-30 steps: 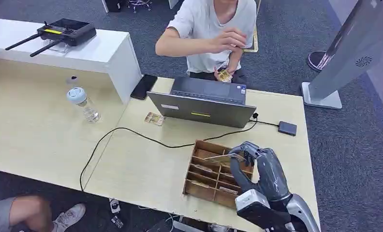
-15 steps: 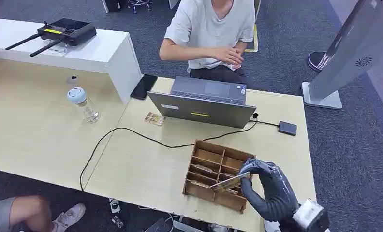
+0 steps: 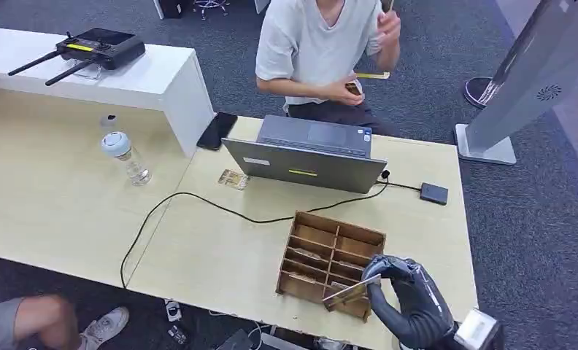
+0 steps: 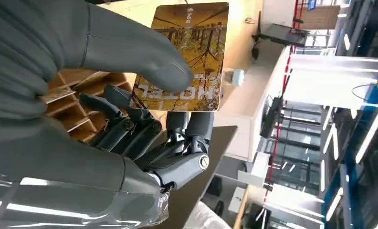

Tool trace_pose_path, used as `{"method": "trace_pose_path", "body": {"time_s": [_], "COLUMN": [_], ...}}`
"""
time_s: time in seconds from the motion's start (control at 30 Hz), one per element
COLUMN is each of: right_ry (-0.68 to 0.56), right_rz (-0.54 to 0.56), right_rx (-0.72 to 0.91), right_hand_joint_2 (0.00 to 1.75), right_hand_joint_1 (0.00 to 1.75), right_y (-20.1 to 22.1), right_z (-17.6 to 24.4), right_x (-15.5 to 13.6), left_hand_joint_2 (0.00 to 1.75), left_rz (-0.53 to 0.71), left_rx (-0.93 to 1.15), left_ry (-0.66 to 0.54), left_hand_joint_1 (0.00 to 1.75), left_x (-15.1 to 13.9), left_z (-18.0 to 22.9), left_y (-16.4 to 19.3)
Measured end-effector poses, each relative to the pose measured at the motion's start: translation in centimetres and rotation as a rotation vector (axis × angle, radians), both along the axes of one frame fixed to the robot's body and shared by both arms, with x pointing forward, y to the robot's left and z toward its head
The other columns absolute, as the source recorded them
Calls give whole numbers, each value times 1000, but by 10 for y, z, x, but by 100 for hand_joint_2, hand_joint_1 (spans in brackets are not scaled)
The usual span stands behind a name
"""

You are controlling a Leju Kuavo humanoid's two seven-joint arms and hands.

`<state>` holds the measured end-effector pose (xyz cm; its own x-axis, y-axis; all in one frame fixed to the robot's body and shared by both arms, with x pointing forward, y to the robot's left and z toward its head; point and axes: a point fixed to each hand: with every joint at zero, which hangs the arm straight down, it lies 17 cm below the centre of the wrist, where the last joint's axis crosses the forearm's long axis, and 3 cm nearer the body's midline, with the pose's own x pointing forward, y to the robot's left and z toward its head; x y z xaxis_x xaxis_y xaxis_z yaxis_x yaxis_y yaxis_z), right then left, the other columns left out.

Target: Pass the card to the sensor for recognition and then transmit it.

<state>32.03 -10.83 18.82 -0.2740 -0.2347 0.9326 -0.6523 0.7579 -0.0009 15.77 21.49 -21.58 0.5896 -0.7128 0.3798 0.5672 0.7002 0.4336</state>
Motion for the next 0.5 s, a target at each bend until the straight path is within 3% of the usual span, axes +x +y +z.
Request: {"method": "trace_pose_path", "body": {"time_s": [0.5], "right_ry": [162], "right_rz": [-95], "right_rx": [-83], "right_hand_joint_2": [175], "right_hand_joint_1": [175], "right_y": [-38], "right_z": [-62], "right_x": [-7], "left_hand_joint_2": [0], "left_rz": [49], "left_rx": [0], "left_ry": [2], "left_hand_joint_1": [0], "left_x": [-9], "left_z": [-3], "left_y": [8]}}
